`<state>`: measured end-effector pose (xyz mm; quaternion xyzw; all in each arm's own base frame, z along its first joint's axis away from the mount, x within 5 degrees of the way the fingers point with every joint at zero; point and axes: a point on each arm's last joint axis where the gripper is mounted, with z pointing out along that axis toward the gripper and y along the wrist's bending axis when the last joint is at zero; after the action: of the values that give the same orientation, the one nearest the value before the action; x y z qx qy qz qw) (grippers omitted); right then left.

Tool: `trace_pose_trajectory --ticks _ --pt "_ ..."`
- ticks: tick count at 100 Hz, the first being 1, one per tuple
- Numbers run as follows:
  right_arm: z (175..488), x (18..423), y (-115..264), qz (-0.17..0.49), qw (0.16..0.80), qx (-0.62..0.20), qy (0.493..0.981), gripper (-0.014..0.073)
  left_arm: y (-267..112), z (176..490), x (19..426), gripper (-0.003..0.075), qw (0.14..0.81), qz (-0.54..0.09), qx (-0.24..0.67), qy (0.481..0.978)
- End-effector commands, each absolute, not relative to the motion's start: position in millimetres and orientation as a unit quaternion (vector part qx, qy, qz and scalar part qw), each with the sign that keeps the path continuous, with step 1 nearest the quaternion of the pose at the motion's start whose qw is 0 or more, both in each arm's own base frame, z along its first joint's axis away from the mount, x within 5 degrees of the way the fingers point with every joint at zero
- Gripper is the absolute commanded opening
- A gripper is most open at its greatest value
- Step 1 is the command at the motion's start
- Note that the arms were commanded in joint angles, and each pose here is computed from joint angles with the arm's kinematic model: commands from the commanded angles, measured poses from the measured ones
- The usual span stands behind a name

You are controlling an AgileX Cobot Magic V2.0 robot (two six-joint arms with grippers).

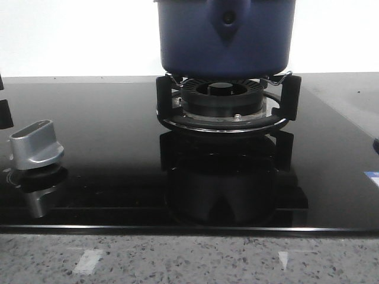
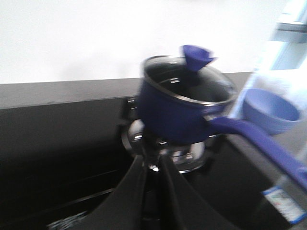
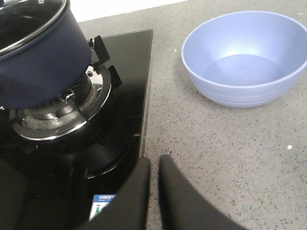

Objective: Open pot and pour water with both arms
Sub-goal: 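Grasp the purple lid knob with the left gripper and lift the lid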

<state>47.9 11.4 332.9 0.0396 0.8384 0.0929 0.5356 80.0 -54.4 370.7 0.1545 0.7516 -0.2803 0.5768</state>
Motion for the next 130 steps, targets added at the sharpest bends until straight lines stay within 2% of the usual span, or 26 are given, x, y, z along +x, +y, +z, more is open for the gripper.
trace_pose_trajectory --ticks 1,9,16,35,56,69,91,116,130 --pt "350 51 11 0.091 0.57 0.037 0.816 0.0173 -62 389 89 0.0163 0.593 -0.344 0.161 0.71" --pt "351 51 11 0.092 0.571 0.037 0.815 0.0289 -66 389 99 0.029 0.581 -0.379 0.17 0.7" --pt "351 50 12 0.096 0.57 0.034 0.815 0.0333 -69 389 106 0.0349 0.572 -0.399 0.18 0.694" --pt "352 50 14 0.113 0.572 0.019 0.812 0.033 -74 391 123 0.035 0.577 -0.436 0.222 0.654" --pt "353 54 15 0.112 0.576 0.012 0.809 0.033 -76 401 157 0.035 0.577 -0.42 0.26 0.65" --pt "356 57 14 0.113 0.588 0.015 0.801 0.033 -81 408 181 0.035 0.559 -0.431 0.293 0.645" --pt "357 66 14 0.112 0.587 0.018 0.802 0.033 -118 412 215 0.0351 0.522 -0.437 0.361 0.637" --pt "358 69 14 0.109 0.593 0.017 0.798 0.033 -156 409 254 0.0353 0.536 -0.404 0.373 0.64" --pt "358 69 14 0.109 0.593 0.017 0.797 0.033 -170 404 275 0.0398 0.527 -0.408 0.381 0.64"
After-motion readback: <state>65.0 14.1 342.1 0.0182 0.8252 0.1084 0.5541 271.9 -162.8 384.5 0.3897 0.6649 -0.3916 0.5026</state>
